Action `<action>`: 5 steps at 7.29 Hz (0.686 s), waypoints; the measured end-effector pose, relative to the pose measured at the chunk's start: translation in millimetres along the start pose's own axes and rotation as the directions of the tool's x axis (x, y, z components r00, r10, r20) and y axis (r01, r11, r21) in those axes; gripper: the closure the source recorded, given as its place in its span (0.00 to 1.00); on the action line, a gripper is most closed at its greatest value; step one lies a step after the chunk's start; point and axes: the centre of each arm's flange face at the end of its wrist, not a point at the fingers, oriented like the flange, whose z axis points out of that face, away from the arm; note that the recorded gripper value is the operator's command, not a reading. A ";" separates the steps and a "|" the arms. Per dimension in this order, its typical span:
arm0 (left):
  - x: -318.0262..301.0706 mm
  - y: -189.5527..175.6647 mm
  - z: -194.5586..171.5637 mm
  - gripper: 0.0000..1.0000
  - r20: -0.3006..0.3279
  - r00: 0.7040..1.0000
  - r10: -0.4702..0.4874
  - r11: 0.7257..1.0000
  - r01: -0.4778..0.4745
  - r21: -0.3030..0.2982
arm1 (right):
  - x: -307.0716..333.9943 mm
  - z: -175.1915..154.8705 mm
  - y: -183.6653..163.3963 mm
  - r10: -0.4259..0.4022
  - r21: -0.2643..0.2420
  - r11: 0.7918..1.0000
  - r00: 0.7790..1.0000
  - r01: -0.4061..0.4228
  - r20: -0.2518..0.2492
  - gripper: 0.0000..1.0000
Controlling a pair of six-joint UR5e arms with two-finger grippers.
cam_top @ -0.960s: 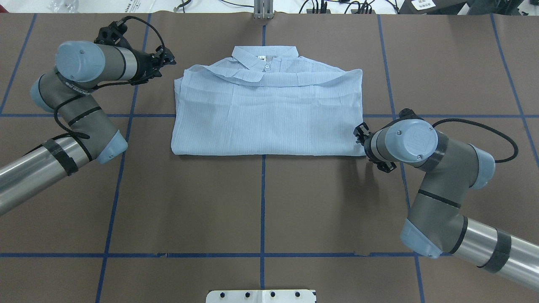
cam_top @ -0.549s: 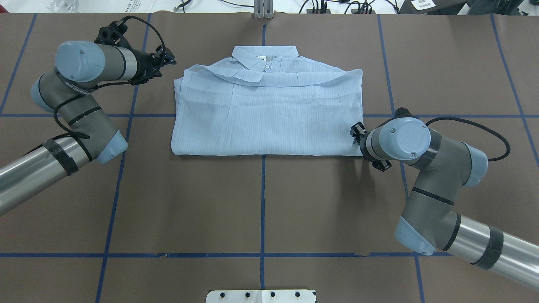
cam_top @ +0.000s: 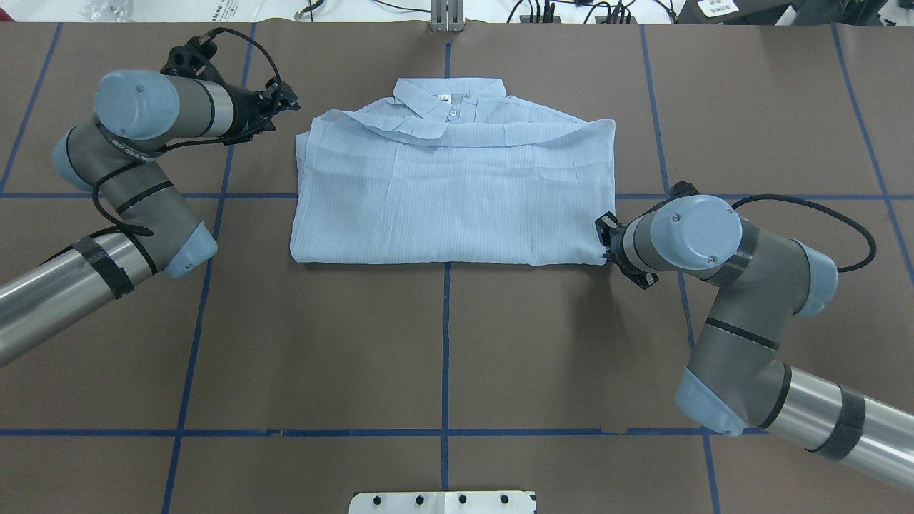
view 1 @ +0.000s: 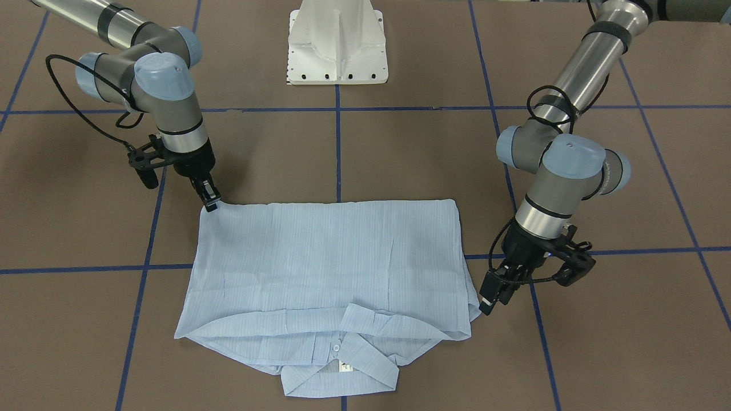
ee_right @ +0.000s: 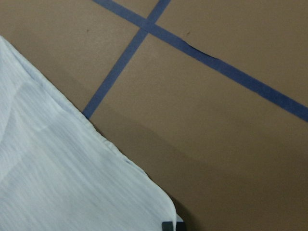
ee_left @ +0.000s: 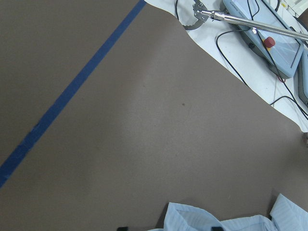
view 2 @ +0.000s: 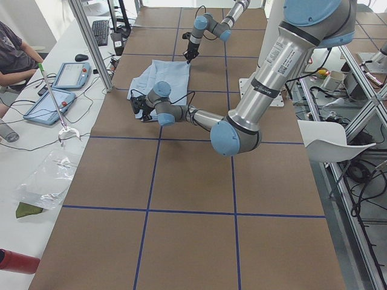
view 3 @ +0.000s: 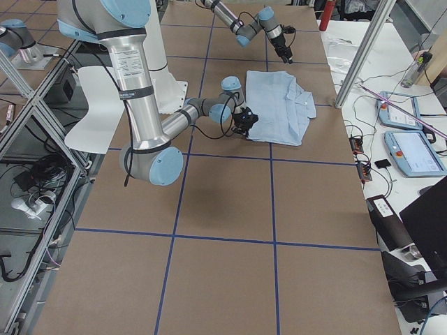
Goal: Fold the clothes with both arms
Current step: 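Drag the shirt toward the robot with the right gripper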
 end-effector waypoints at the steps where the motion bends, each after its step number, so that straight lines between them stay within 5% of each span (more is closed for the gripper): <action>1: 2.7 0.9 -2.0 0.35 -0.006 1.000 0.001 1.000 -0.001 -0.002 | 14.9 -17.8 3.8 -0.007 -0.038 0.999 1.000 0.007 -0.003 1.00; 3: 11.6 7.8 -18.3 0.35 -0.038 0.999 0.006 1.000 -0.006 -0.017 | 89.2 -65.1 38.6 -0.094 -0.153 0.984 0.995 0.086 -0.045 1.00; 5: 9.8 26.2 -59.2 0.35 -0.085 0.996 -0.013 0.994 0.003 -0.111 | 165.7 -101.1 82.6 -0.221 -0.327 0.931 0.963 0.161 -0.155 1.00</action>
